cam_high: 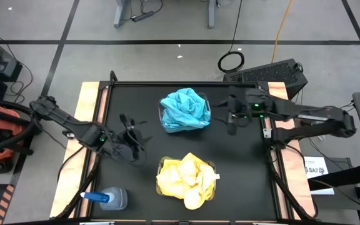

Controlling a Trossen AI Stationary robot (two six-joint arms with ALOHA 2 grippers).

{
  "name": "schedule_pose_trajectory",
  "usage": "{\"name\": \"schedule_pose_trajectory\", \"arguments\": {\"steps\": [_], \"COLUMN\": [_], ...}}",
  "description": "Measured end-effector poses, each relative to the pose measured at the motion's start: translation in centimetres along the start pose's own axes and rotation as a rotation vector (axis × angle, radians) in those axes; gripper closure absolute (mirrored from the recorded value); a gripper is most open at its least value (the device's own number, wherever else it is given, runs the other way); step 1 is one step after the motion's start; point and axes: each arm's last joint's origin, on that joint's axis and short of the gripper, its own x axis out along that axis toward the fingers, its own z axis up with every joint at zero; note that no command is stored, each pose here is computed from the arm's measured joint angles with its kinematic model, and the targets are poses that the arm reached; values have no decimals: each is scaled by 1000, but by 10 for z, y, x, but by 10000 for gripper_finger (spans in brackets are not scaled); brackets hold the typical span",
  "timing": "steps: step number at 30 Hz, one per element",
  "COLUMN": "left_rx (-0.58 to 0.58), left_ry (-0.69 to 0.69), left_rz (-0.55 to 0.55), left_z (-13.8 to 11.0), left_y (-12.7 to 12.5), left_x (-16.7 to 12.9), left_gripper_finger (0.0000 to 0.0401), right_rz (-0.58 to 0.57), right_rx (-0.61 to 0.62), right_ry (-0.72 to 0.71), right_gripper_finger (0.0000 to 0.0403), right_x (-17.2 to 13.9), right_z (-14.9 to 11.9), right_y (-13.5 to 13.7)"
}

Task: Sort microfiber towel by color & place in baskets
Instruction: Return to Home Position

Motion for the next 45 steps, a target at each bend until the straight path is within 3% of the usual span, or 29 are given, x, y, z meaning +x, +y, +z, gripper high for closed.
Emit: {"name": "schedule_pose_trajectory", "arguments": {"steps": [8,13,18,34,45], "left_rx": [-109,-192,-232,-354,-398], "left_ry": [-46,-110,-190,-328,-405], "left_rz": [57,32,-24,-51,-58], "left_z": [-54,-85,-99,-154,-188], "left_y": [14,18,22,26,21], "left_x": [-4,-1,-3,4,14], "left_gripper_finger": [91,91,91,91,91], "right_rz": [77,86,64,97,117], "right_rx": [46,51,71,230,238], "right_ry": [-29,-74,-98,-214,-295], "right_gripper_finger": [188,188,188,188,188], "right_x": [-60,-78,-89,-76,-69], "right_z": [-3,-16,-36,-123,-150], "right_y": [17,23,25,38,42]}}
